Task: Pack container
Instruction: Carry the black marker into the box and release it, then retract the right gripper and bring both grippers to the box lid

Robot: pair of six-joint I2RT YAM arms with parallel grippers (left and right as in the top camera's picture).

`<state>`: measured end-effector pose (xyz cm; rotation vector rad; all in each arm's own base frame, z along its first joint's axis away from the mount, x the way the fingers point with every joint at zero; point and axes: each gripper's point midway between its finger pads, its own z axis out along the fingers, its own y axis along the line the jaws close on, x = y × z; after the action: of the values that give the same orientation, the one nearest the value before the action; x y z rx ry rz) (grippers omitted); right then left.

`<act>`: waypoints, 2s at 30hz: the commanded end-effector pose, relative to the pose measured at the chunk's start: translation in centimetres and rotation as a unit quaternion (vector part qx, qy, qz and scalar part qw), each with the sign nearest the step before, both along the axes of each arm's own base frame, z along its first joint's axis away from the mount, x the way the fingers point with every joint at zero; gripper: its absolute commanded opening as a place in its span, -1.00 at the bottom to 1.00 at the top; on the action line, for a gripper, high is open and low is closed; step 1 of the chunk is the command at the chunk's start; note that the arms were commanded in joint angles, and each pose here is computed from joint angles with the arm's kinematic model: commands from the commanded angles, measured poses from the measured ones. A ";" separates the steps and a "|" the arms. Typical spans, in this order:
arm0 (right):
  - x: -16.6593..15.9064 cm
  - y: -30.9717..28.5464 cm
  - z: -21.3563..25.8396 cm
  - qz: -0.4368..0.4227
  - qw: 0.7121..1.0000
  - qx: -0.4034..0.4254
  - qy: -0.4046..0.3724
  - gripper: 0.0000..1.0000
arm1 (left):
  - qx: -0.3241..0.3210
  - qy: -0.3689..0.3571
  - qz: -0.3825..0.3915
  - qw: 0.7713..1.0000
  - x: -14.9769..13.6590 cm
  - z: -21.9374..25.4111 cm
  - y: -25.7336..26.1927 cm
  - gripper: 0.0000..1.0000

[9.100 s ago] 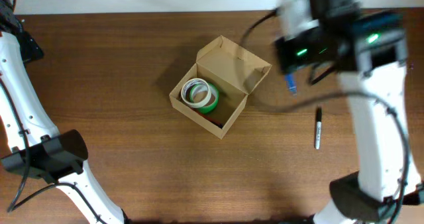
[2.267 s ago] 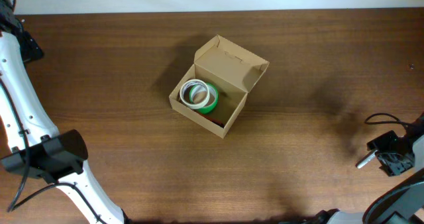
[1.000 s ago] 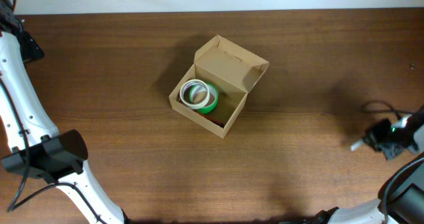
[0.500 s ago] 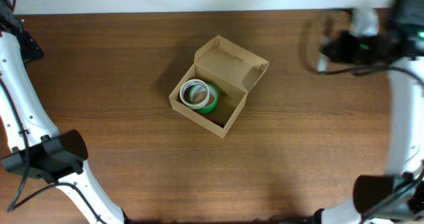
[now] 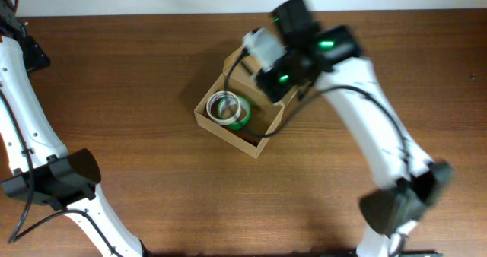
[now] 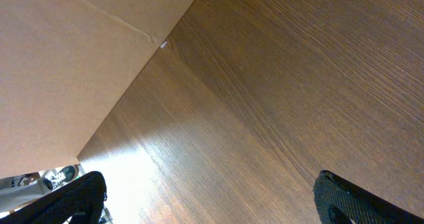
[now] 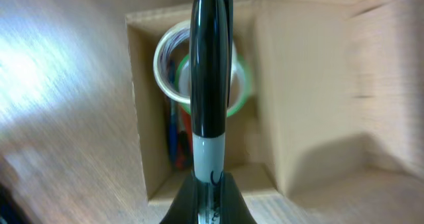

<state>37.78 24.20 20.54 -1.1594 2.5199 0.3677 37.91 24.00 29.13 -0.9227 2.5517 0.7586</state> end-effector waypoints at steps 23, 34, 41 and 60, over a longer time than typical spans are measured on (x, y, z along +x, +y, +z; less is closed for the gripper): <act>-2.5 5.7 -12.1 0.073 0.989 -0.077 0.103 -0.93 | 0.002 -0.001 -0.003 1.000 -0.1 0.3 0.1 1.00; -3.6 6.0 -14.0 0.068 0.984 -0.084 0.139 -0.92 | 0.002 -0.001 -0.003 1.000 -0.1 0.3 0.1 1.00; -3.5 6.1 -14.0 0.069 0.985 -0.090 0.131 -0.49 | 0.002 -0.001 -0.003 1.000 -0.1 0.3 0.1 1.00; 2.1 2.2 2.6 -0.047 0.992 -0.094 -0.075 -0.20 | 0.002 -0.001 -0.003 1.000 -0.1 0.3 0.1 0.99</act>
<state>38.60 28.49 15.85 -1.2530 2.6331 0.0976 37.91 24.00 29.13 -0.9227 2.5517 0.7586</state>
